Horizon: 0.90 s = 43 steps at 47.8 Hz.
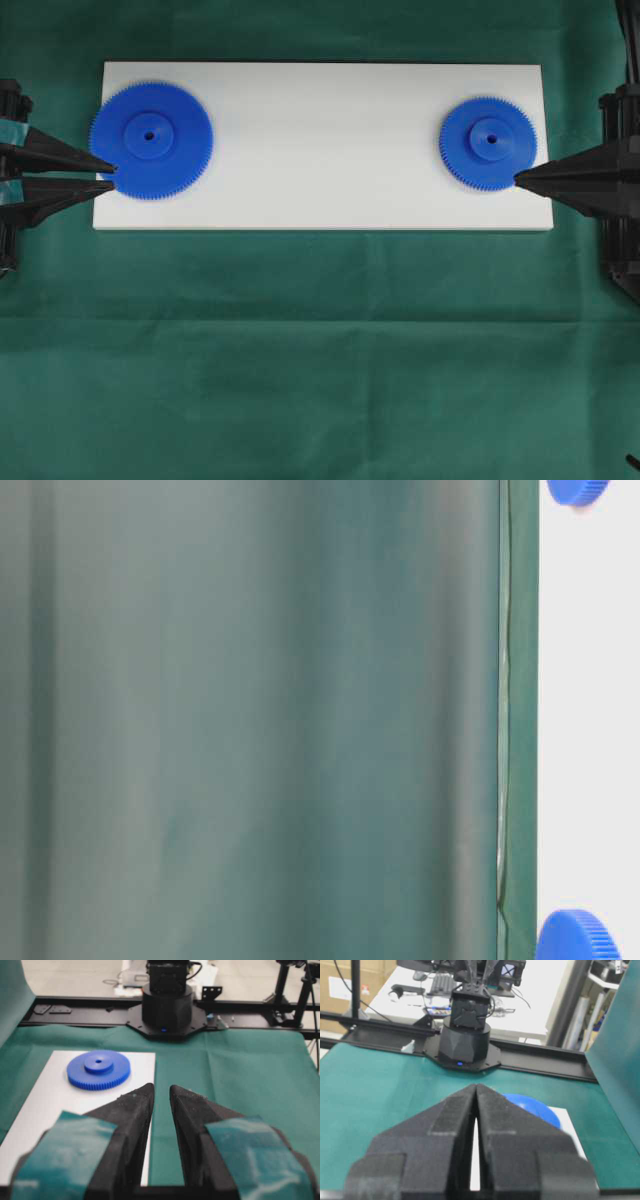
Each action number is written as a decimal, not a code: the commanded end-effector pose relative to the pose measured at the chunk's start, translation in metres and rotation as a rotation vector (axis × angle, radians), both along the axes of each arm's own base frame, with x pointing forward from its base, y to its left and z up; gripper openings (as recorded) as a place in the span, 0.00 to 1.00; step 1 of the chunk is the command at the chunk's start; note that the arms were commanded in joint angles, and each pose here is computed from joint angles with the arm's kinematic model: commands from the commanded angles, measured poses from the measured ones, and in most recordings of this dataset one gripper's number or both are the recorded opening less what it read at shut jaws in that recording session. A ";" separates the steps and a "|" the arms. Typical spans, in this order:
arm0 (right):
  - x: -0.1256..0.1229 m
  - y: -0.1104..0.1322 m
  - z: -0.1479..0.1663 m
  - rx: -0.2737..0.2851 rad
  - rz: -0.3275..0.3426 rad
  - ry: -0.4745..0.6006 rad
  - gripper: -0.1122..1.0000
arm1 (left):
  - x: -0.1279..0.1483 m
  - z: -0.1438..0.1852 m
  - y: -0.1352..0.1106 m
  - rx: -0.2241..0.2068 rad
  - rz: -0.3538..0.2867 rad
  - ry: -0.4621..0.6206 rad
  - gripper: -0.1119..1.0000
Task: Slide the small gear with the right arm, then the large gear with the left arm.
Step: 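Lower the right gripper tip onto the hub of the small blue gear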
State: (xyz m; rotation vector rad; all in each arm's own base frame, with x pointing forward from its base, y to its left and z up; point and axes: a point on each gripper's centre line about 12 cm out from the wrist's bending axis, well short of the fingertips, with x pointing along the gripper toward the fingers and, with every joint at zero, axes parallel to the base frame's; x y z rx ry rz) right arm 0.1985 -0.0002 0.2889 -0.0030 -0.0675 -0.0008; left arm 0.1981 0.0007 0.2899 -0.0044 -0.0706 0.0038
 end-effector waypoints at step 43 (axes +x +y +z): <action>-0.020 -0.073 0.004 0.069 -0.388 0.048 0.55 | -0.005 0.014 0.060 -0.005 0.301 0.026 0.10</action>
